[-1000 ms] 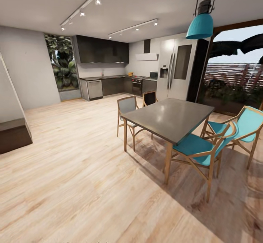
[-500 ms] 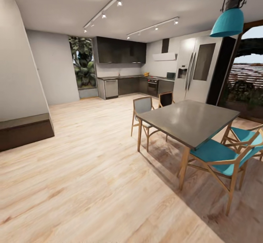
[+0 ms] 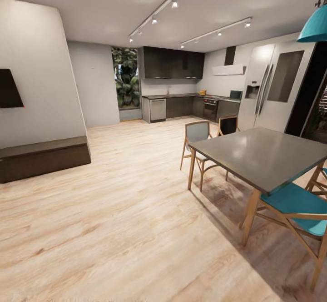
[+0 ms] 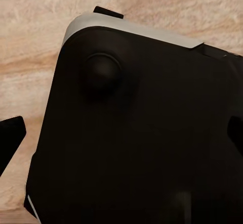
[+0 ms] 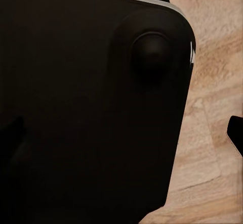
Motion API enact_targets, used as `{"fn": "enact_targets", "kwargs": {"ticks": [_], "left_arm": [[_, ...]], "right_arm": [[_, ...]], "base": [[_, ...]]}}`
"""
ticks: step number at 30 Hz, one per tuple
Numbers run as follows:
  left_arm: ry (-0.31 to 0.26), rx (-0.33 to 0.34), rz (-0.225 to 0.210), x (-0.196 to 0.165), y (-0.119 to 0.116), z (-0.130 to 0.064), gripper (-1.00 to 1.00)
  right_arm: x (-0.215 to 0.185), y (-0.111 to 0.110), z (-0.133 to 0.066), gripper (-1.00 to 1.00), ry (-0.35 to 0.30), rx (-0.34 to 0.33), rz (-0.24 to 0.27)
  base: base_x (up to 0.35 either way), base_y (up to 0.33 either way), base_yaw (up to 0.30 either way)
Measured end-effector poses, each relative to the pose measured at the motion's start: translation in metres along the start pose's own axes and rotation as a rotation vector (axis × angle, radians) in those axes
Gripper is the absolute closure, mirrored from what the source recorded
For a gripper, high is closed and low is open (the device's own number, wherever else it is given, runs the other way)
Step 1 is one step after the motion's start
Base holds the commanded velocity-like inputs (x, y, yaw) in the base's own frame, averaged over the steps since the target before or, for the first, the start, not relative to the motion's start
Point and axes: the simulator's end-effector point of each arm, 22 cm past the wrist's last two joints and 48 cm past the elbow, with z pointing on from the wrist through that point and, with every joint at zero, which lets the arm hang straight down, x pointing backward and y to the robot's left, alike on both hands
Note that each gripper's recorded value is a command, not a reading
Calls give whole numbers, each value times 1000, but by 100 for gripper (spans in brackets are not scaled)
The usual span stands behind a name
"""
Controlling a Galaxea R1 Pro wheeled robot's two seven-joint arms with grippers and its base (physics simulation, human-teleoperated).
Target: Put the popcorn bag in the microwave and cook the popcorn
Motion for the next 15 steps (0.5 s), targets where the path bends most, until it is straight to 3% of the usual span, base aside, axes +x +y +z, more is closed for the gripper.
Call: {"fn": "enact_targets", "kwargs": {"ticks": [15], "left_arm": [[0, 0, 0, 0, 0, 0, -100]], "right_arm": [[0, -1, 0, -100, 0, 2, 0]], "base": [[0, 0, 289]]}}
